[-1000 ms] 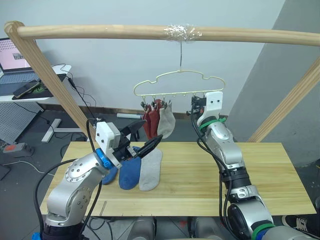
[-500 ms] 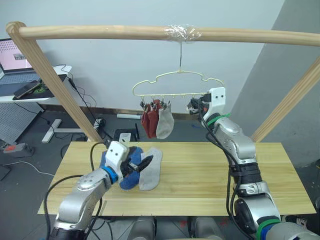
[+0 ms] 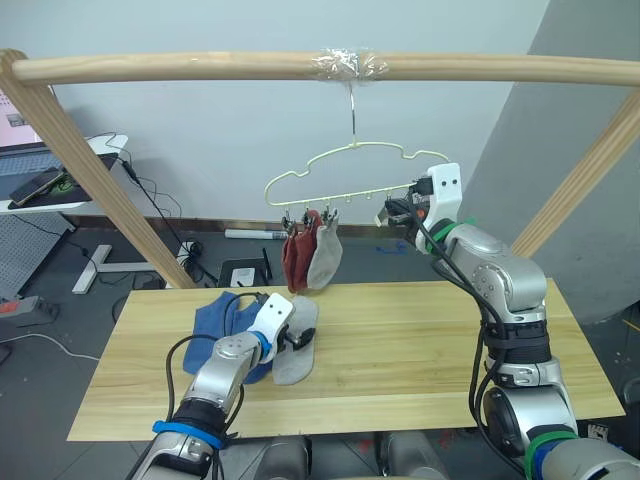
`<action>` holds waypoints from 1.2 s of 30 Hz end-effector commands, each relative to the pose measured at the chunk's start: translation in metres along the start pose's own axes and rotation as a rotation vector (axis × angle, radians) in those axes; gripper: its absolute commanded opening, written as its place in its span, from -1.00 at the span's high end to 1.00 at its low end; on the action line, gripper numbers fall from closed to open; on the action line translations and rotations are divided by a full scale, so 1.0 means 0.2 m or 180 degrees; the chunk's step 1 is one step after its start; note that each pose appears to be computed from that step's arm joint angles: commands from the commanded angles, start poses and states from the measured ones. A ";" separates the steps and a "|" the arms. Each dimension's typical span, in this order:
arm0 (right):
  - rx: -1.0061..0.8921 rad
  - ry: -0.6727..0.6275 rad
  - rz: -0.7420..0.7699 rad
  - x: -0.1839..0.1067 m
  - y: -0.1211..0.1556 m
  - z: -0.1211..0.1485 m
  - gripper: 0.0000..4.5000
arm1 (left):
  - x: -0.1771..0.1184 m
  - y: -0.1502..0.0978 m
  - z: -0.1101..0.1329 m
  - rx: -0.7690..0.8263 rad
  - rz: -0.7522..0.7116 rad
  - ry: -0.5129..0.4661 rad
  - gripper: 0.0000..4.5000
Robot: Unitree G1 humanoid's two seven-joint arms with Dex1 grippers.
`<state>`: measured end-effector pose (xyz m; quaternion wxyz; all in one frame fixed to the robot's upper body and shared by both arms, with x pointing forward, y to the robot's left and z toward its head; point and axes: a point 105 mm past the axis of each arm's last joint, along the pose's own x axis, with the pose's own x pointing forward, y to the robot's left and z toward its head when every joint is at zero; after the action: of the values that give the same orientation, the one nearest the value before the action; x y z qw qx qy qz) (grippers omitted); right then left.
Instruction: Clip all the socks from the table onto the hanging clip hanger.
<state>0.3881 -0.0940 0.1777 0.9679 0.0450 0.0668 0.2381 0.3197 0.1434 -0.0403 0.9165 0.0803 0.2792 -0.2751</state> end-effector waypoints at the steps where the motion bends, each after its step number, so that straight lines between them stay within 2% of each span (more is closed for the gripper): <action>1: 0.0012 -0.0066 -0.0077 -0.02 -0.02 0.04 1.00 | 0.01 -0.04 -0.03 0.0082 -0.0185 0.0116 -0.69; 8: 0.0035 -0.0073 -0.0115 -0.02 -0.03 0.03 1.00 | 0.00 -0.07 -0.04 0.0086 -0.0230 0.0121 0.20; 11: 0.0045 -0.0086 -0.0133 -0.02 -0.04 0.04 1.00 | -0.01 -0.09 -0.02 0.0112 -0.0284 0.0037 0.61; 14: 0.0041 -0.0087 -0.0131 -0.01 -0.04 0.04 1.00 | -0.02 -0.14 0.05 0.0157 -0.0384 -0.0236 0.99; 16: 0.0044 -0.0086 -0.0121 -0.01 -0.04 0.04 1.00 | -0.02 -0.17 0.11 0.0154 -0.0447 -0.0414 0.99; 18: 0.0047 -0.0084 -0.0091 -0.01 -0.04 0.04 1.00 | -0.05 -0.21 0.25 0.0155 -0.0534 -0.0845 0.99; 20: 0.0052 -0.0082 -0.0073 -0.01 -0.04 0.04 1.00 | -0.08 -0.22 0.34 0.0150 -0.0553 -0.1106 0.99; 25: 0.0039 -0.0066 -0.0061 -0.02 -0.06 0.05 1.00 | -0.10 -0.24 0.30 0.0162 -0.0644 -0.0954 0.99; 28: 0.0037 -0.0061 -0.0052 -0.02 -0.05 0.04 1.00 | -0.13 -0.23 0.32 0.0106 -0.0609 -0.1048 0.99; 33: 0.0070 -0.0070 -0.0021 -0.03 -0.03 0.04 1.00 | -0.28 -0.27 0.53 -0.0047 -0.0889 -0.1692 0.99; 36: 0.0114 -0.0063 0.0034 -0.04 -0.02 0.06 1.00 | -0.34 -0.31 0.64 -0.0037 -0.1070 -0.1967 0.99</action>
<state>0.3868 -0.0976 0.1796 0.9654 0.0596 0.0719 0.2436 0.3007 0.0904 0.0790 0.9092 -0.0448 0.0435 -0.4117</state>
